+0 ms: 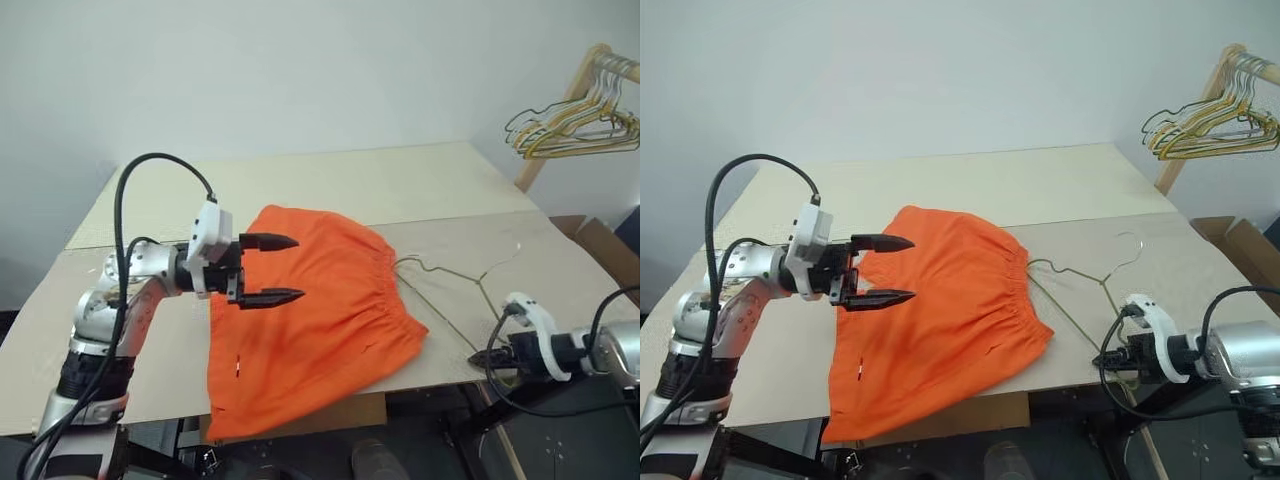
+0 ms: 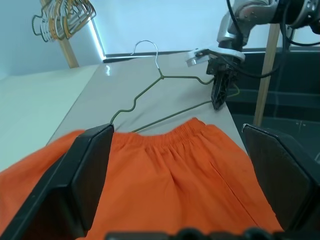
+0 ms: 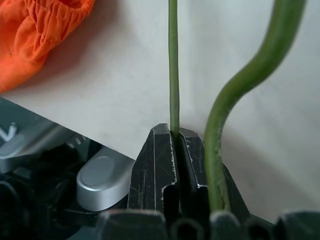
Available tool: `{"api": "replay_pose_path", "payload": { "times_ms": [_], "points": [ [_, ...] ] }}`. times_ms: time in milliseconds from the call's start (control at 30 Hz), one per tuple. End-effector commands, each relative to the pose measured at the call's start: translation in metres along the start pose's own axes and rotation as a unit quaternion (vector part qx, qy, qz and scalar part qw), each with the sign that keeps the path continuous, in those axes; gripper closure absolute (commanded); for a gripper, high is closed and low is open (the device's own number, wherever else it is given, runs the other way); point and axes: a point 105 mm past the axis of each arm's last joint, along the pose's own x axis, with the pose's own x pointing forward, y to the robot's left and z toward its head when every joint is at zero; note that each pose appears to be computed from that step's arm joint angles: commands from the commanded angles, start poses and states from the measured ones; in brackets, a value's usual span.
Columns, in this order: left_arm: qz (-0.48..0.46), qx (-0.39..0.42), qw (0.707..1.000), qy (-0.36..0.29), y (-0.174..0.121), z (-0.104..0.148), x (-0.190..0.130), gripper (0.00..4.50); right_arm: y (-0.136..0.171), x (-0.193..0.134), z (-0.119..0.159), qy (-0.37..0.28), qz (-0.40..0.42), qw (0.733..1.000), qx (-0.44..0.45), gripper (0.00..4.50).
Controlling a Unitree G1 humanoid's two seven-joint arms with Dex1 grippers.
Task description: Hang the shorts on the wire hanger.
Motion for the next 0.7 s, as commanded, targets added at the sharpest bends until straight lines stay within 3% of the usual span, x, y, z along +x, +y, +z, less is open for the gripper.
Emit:
{"api": "replay_pose_path", "payload": {
  "times_ms": [33, 533, 700],
  "points": [
    [-0.001, 0.024, 1.0, -0.007, -0.002, 0.012, -0.003, 0.03, 0.004, -0.005, 0.01, -0.014, 0.017, 1.0, 0.002, 4.5],
    [0.008, 0.031, 0.999, 0.001, -0.006, 0.01, -0.005, 0.03, 0.016, -0.037, 0.0, -0.001, 0.076, 0.997, -0.027, 4.5],
    [0.008, 0.032, 0.999, 0.005, -0.006, 0.008, -0.005, 0.03, 0.015, -0.023, 0.009, 0.012, 0.084, 0.996, -0.038, 4.5]
  ]
}}
